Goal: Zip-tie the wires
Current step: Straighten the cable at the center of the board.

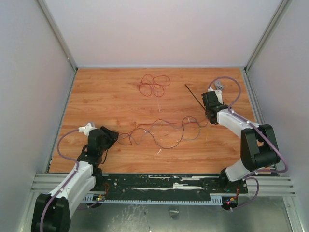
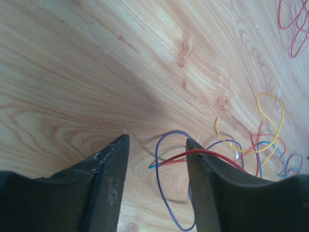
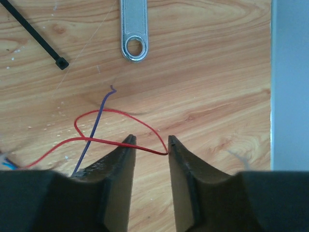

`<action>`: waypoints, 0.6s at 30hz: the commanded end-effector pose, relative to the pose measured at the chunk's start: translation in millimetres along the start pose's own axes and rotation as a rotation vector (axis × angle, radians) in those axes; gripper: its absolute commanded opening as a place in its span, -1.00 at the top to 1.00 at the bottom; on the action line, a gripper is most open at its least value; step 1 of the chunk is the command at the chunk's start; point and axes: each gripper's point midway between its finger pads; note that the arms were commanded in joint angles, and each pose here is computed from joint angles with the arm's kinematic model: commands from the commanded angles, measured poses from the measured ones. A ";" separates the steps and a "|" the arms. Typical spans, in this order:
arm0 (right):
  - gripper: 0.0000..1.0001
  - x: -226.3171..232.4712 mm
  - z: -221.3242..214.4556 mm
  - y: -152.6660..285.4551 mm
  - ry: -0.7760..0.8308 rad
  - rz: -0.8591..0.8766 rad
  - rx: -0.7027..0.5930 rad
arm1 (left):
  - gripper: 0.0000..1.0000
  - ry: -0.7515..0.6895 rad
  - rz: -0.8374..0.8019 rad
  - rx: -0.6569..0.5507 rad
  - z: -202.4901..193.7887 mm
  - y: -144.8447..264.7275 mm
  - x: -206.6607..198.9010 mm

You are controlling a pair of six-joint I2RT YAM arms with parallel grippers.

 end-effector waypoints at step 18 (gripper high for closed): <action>-0.98 6.3 67.3 82.9 -0.076 0.338 -0.281 | -0.93 0.003 -0.047 0.033 0.9 16.7 -13.7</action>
Point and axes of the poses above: each gripper's point midway between its finger pads, its own y axis back along the fingers, its own x axis along the line the jaws close on, z = x × y, and after that the axes turned 1 degree about -y, right-handed
